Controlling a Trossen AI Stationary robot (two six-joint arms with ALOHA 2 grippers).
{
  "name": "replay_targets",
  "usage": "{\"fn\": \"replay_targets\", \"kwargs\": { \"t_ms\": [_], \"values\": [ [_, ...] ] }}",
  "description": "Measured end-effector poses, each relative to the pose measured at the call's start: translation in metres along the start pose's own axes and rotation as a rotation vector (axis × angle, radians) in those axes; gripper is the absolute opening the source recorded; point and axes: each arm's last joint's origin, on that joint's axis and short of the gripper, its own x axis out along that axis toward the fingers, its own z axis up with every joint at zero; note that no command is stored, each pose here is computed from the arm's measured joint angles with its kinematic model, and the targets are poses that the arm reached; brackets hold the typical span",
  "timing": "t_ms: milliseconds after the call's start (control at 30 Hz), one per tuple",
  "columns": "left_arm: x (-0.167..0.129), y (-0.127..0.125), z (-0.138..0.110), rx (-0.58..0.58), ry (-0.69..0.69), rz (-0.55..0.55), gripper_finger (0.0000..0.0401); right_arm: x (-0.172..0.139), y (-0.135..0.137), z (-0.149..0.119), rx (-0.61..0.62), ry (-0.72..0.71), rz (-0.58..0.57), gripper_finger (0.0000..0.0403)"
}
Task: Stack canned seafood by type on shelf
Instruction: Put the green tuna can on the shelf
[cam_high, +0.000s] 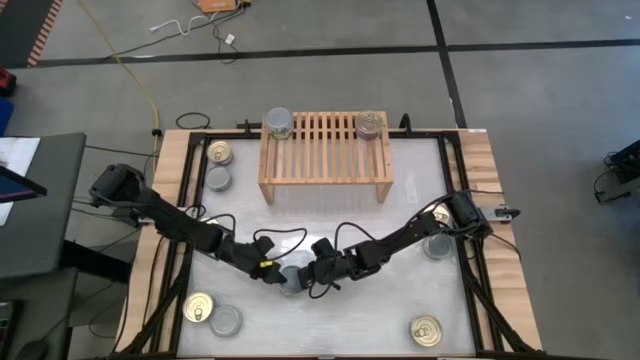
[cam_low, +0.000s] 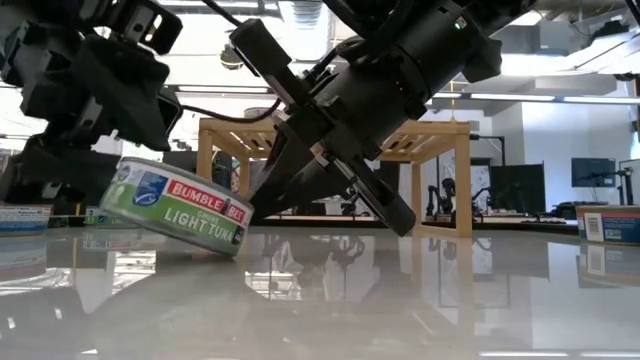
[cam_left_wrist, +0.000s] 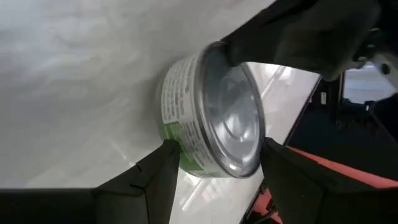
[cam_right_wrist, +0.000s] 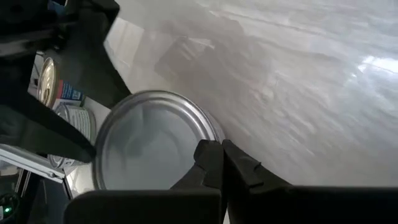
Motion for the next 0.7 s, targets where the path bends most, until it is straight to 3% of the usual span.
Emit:
{"fn": "replay_targets", "kwargs": {
  "t_ms": [467,700],
  "values": [
    [0.0075,0.0083,-0.0022,-0.031,0.064,0.052,0.0215,-0.0001,0.0005,-0.0002,-0.013,-0.001,0.005,0.0022],
    [0.0078,0.0027,-0.002,-0.039,0.061,-0.007,0.0215,-0.0002,0.0001,-0.0008,-0.016,0.001,-0.001,0.0022]
  ]
}}
